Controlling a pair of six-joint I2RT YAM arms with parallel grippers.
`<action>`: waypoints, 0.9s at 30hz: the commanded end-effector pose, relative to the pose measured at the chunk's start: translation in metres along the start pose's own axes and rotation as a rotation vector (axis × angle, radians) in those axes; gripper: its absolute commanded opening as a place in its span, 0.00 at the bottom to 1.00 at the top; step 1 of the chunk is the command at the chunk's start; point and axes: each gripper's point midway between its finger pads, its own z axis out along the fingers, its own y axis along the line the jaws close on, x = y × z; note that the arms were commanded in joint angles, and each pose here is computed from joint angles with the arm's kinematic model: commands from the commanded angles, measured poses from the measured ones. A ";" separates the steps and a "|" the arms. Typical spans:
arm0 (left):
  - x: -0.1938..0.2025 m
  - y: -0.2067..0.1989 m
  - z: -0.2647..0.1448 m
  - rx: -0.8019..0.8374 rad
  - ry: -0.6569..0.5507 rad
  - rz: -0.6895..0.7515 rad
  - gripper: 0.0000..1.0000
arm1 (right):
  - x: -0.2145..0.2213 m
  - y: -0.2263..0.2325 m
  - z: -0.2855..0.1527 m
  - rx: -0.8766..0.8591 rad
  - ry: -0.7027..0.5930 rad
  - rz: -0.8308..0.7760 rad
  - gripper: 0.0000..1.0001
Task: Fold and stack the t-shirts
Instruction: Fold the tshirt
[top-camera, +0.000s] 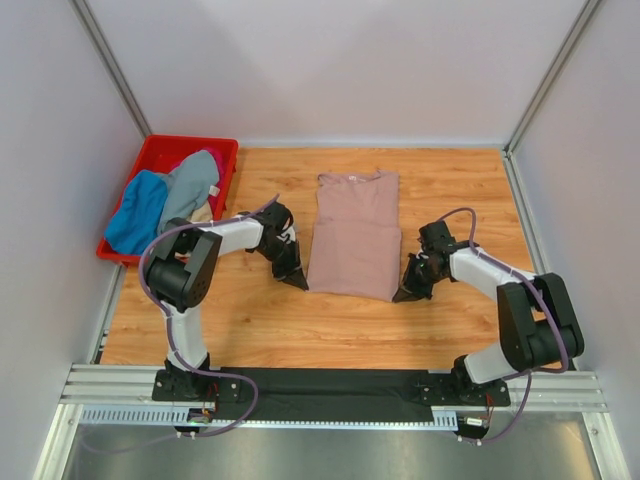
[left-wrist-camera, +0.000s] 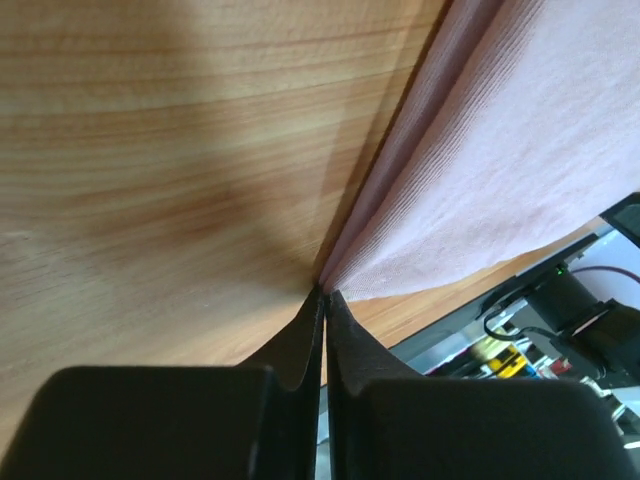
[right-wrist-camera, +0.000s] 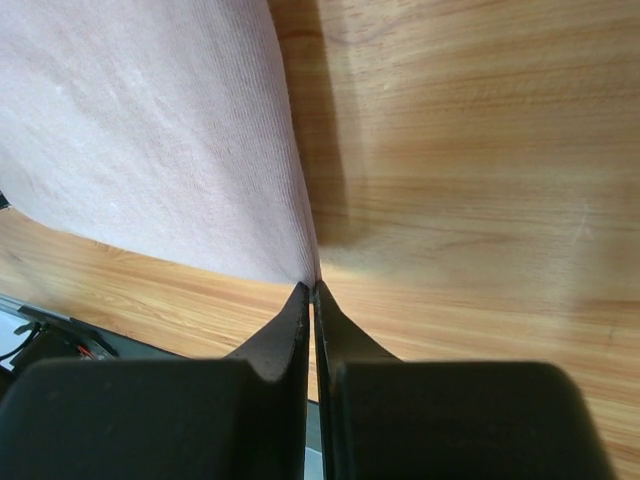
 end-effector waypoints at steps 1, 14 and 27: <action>-0.001 0.012 -0.003 -0.072 -0.041 -0.009 0.00 | 0.002 -0.003 -0.011 0.019 -0.027 -0.032 0.00; 0.051 -0.028 -0.058 -0.025 -0.035 -0.025 0.00 | 0.015 0.009 -0.069 -0.030 -0.146 -0.044 0.00; 0.022 -0.067 -0.116 -0.049 -0.175 0.006 0.00 | -0.014 0.045 -0.133 -0.063 -0.313 -0.072 0.00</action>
